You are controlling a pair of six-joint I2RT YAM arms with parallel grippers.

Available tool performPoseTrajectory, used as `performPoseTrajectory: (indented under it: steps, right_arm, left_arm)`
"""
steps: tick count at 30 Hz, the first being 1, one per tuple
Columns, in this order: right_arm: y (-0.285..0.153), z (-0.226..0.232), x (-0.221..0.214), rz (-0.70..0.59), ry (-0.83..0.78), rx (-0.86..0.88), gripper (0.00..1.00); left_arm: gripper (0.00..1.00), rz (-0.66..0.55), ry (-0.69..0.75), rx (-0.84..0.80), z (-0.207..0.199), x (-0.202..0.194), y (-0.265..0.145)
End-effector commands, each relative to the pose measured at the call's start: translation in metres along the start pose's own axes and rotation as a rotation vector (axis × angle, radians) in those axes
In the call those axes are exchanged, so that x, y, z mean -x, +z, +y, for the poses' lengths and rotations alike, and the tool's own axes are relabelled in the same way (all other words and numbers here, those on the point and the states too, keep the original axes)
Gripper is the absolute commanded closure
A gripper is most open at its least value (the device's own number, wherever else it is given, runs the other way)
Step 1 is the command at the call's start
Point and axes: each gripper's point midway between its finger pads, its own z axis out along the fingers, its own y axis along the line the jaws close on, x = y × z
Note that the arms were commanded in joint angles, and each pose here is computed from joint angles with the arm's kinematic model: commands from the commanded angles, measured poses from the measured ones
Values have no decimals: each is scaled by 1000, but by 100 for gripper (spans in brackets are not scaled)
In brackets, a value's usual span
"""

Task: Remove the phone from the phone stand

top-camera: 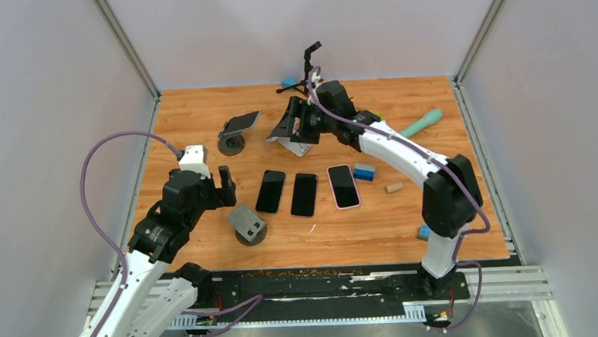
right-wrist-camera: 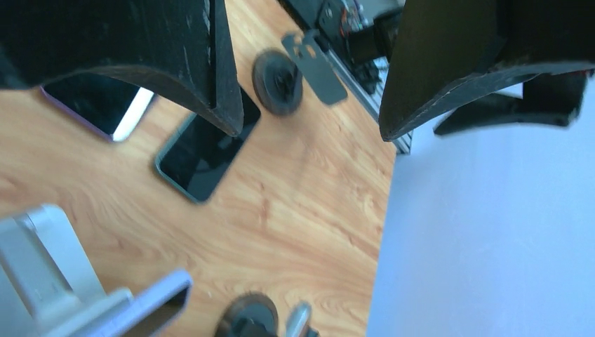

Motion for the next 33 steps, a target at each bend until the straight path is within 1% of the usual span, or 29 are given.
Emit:
performPoseTrajectory:
  steps: [1,4,7,12,20,28,33]
  right_arm:
    - [33,43,46,-135,1,96,30]
    - [55,40,56,-153,40,91,34]
    - [73,35,65,-173,75,77,38]
    - [97,27,68,-171,117,68,43]
    - [123,20,70,-173,145,63,46]
    - [142,17,64,-156,159,75,56]
    - [151,19,62,-147,163,86,58]
  left_arm:
    - [0,-19,30,-12,1,8,-11]
    - [0,-43,20,-35,-1,9,-13]
    - [0,-43,18,-50,-4,8,-14]
    - [0,-43,16,-54,-5,8,-13]
    - [0,-29,19,-57,-6,6,-10]
    - [0,-20,21,-55,-6,4,-7]
    - [0,-17,21,-55,-7,3,-6]
